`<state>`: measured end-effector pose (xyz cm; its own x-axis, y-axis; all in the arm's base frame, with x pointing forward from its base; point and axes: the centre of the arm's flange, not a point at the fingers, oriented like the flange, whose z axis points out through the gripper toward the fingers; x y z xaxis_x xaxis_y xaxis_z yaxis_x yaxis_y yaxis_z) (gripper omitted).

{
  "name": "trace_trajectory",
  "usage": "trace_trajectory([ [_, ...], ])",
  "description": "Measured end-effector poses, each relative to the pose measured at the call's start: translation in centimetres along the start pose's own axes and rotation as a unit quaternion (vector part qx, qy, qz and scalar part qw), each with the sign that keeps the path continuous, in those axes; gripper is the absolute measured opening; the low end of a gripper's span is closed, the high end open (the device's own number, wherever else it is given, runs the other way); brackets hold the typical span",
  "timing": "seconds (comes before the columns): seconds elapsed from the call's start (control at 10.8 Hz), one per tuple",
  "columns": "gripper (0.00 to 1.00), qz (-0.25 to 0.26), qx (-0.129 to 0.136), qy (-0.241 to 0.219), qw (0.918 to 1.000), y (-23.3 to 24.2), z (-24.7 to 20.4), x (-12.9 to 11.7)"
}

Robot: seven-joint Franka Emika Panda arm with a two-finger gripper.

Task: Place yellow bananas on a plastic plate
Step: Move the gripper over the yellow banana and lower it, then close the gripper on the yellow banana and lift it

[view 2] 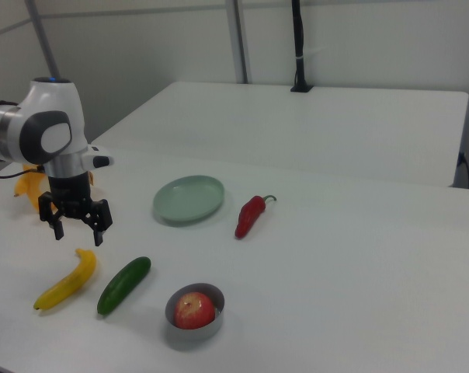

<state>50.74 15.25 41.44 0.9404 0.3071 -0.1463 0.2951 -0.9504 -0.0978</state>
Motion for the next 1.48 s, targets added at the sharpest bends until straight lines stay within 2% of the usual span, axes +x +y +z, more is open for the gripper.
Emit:
trace_trajectory([
  [0.28,1.0,0.023,0.003,0.047,0.9986,0.5,1.8,2.4],
  [0.83,1.0,-0.008,0.002,0.03,0.9995,-3.3,6.6,4.1],
  [1.2,1.0,-0.027,-0.027,0.024,0.999,-2.7,8.5,4.8],
  [1.48,1.0,-0.031,-0.03,0.021,0.9989,-2.8,9.0,5.0],
])
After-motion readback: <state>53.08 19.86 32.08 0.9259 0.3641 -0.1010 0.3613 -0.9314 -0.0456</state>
